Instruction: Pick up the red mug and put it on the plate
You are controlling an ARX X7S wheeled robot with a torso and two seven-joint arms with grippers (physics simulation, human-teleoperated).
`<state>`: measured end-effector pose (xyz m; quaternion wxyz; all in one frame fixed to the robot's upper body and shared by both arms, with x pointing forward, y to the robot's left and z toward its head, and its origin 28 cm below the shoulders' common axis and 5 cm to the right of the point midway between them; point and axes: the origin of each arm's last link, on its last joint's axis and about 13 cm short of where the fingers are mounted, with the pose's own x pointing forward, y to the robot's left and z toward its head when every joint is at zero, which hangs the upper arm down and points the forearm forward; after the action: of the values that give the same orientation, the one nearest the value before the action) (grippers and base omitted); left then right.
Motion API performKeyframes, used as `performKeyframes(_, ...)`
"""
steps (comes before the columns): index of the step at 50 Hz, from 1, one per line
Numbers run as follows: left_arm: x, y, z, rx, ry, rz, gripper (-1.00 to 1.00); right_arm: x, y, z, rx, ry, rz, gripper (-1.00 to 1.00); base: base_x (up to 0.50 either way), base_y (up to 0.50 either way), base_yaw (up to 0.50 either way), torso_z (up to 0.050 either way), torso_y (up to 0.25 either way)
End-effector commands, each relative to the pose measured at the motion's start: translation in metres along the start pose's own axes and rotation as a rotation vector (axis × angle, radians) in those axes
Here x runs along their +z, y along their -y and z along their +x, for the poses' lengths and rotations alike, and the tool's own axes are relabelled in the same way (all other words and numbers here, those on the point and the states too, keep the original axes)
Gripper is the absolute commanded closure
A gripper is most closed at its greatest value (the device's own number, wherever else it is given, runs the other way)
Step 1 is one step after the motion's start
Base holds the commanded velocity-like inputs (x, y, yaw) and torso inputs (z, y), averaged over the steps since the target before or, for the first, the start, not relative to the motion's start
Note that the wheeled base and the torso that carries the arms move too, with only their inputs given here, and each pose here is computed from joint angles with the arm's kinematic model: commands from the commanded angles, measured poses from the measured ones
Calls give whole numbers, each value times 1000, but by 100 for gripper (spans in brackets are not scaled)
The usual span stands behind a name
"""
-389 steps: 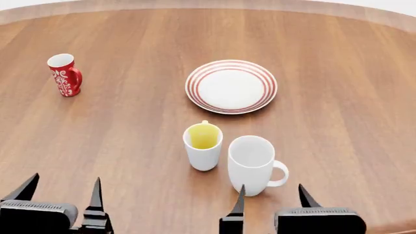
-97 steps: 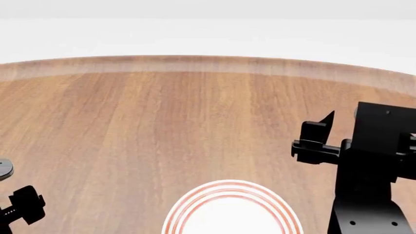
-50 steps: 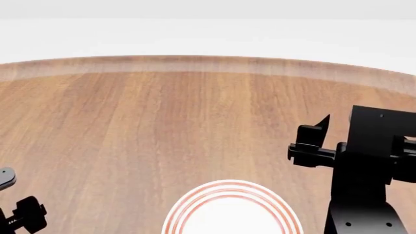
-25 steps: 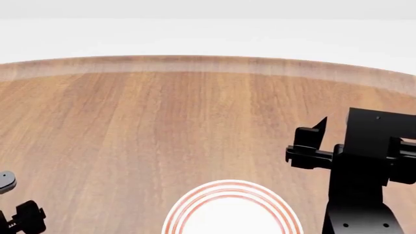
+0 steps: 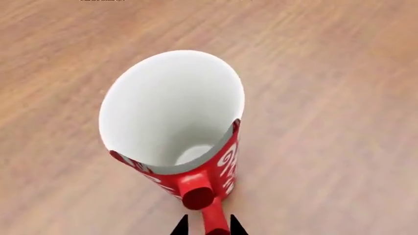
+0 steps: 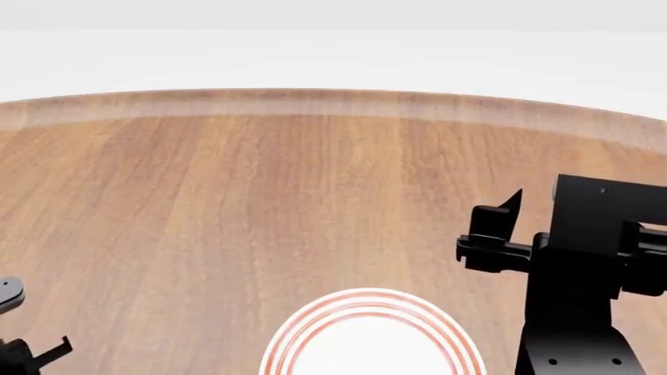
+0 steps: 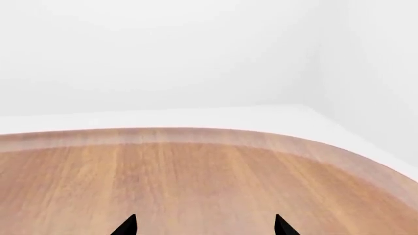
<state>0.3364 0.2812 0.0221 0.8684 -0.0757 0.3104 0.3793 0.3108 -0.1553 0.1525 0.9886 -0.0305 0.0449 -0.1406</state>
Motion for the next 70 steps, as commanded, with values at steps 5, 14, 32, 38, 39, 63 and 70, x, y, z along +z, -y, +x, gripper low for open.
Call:
performKeyframes(5, -1, -1, 1, 6, -2, 6, 100, -4, -1, 0, 6, -7, 2, -100, 0, 0, 0, 0, 0)
performKeyframes(14, -1, -1, 1, 1, 4, 6, 100, -5, -1, 1, 8, -8, 3, -100, 0, 0, 0, 0, 0)
performKeyframes(32, 27, -7, -38, -335, 214, 167, 100, -5, -3, 2, 12, -15, 0, -100, 0, 0, 0, 0, 0)
performKeyframes(38, 31, -9, -55, -464, 261, 251, 100, -5, -4, 2, 14, -17, 0, -100, 0, 0, 0, 0, 0)
performKeyframes(39, 33, -8, -58, -487, 271, 253, 100, -5, -4, 2, 17, -16, 3, -100, 0, 0, 0, 0, 0)
performKeyframes(63, 40, 28, -88, -841, 385, 597, 100, -2, -3, 2, 18, -16, 14, -100, 0, 0, 0, 0, 0)
performKeyframes(70, 39, 36, -93, -905, 411, 639, 100, -2, -4, 3, 20, -19, 15, -100, 0, 0, 0, 0, 0)
